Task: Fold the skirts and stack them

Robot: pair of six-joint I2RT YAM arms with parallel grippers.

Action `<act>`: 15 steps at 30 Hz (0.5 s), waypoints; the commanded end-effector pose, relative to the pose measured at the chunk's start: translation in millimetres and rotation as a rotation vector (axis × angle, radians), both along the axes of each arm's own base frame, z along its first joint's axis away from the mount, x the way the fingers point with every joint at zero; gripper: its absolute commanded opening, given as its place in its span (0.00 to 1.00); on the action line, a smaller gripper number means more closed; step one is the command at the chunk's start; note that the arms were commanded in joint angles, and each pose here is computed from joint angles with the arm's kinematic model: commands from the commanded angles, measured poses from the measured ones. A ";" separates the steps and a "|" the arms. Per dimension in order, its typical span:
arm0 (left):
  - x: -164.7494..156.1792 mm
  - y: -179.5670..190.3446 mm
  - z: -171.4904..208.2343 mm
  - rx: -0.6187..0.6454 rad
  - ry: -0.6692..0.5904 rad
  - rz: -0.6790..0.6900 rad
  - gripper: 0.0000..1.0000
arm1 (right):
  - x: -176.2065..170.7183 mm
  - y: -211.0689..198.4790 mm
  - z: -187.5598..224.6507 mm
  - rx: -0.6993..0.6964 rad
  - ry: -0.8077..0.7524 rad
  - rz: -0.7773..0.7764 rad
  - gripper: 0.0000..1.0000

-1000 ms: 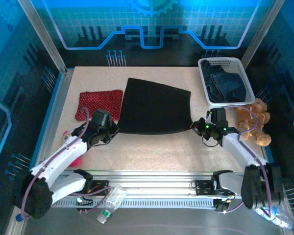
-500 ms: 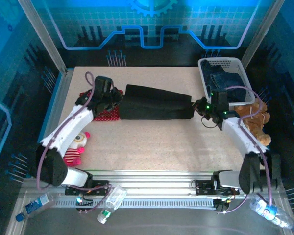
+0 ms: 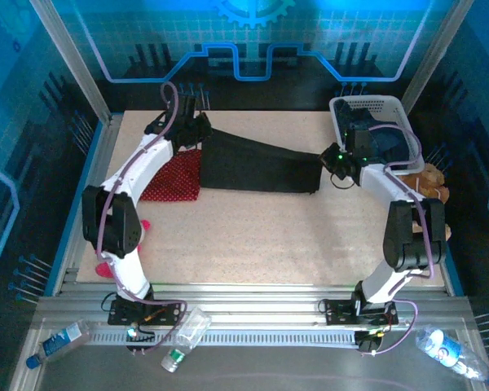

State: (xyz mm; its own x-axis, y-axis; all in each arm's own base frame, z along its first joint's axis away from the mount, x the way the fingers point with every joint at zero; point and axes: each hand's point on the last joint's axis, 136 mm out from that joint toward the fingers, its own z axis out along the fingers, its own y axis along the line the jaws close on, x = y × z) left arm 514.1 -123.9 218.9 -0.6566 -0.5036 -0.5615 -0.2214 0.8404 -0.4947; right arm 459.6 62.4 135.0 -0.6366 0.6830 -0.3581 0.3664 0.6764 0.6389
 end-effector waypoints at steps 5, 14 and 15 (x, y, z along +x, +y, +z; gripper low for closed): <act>29.5 -0.5 -15.4 0.021 0.025 -0.038 0.00 | 27.2 -5.1 -11.6 0.019 0.019 0.016 0.00; 55.1 1.4 -45.3 0.033 0.071 -0.018 0.00 | 49.6 -2.8 -28.3 0.032 0.054 0.036 0.00; 58.5 4.3 -48.1 0.033 0.074 -0.001 0.00 | 52.7 -2.3 -30.1 0.034 0.057 0.038 0.00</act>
State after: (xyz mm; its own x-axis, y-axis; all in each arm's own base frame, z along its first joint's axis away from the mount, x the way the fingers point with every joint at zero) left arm 564.0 -130.1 170.5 -0.7065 -0.4787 -0.5213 -0.2375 0.8542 -0.4625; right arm 500.7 63.5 102.7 -0.6748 0.6758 -0.2966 0.3897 0.6676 0.6343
